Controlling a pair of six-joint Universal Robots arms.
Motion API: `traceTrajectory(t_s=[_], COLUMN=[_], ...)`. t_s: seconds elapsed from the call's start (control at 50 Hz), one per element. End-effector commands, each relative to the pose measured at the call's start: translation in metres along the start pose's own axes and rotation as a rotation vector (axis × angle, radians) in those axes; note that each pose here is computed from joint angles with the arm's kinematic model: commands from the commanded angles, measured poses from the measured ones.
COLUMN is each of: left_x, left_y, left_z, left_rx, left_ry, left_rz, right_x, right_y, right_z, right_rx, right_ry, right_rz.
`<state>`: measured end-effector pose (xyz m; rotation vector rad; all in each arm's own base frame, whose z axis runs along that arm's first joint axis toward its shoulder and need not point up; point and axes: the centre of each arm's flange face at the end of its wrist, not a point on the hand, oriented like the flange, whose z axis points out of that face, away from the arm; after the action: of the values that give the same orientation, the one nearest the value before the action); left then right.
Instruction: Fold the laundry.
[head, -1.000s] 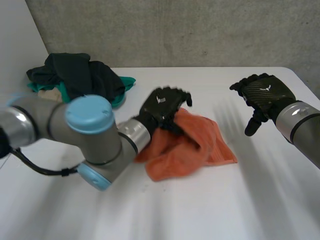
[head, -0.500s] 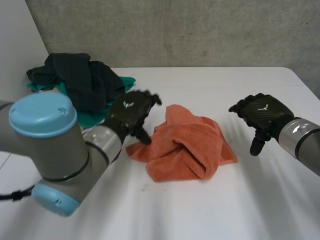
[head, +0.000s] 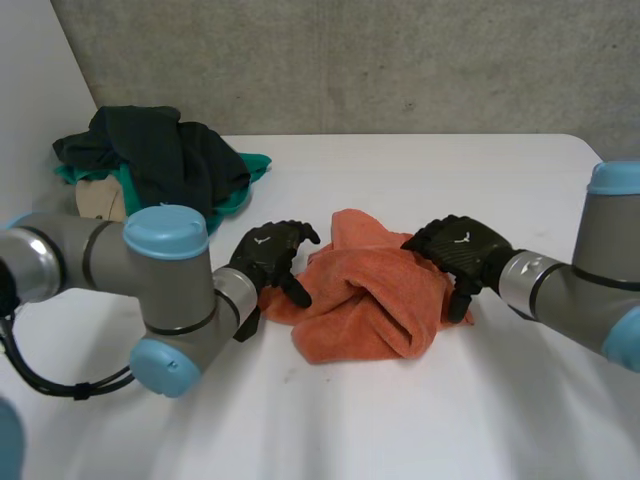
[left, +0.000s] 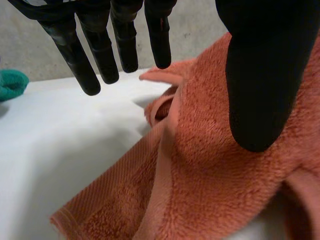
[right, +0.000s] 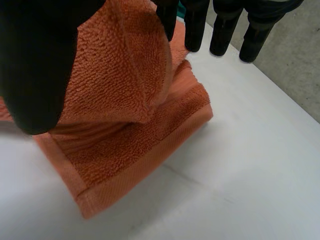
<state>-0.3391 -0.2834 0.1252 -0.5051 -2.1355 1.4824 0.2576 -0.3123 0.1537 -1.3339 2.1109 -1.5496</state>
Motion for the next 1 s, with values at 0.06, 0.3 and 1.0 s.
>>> traceTrajectory(t_s=[0.06,0.3,1.0], left_x=[-0.001,0.012,0.015], left_y=[0.002,-0.209,-0.082], left_z=[0.031,0.009,-0.069], left_rx=[-0.016,0.719,0.282], left_ry=[-0.003,-0.057,-0.018], left_rz=[0.044,0.228,0.448], right_x=[0.003,0.088,-0.009], right_y=[-0.009,-0.141,-0.044], right_z=[0.02,-0.003,-0.065], right_rx=[0.107,0.646,0.027], right_ry=[0.073,0.462,0.113], right_rz=[0.004,-0.01,0.034])
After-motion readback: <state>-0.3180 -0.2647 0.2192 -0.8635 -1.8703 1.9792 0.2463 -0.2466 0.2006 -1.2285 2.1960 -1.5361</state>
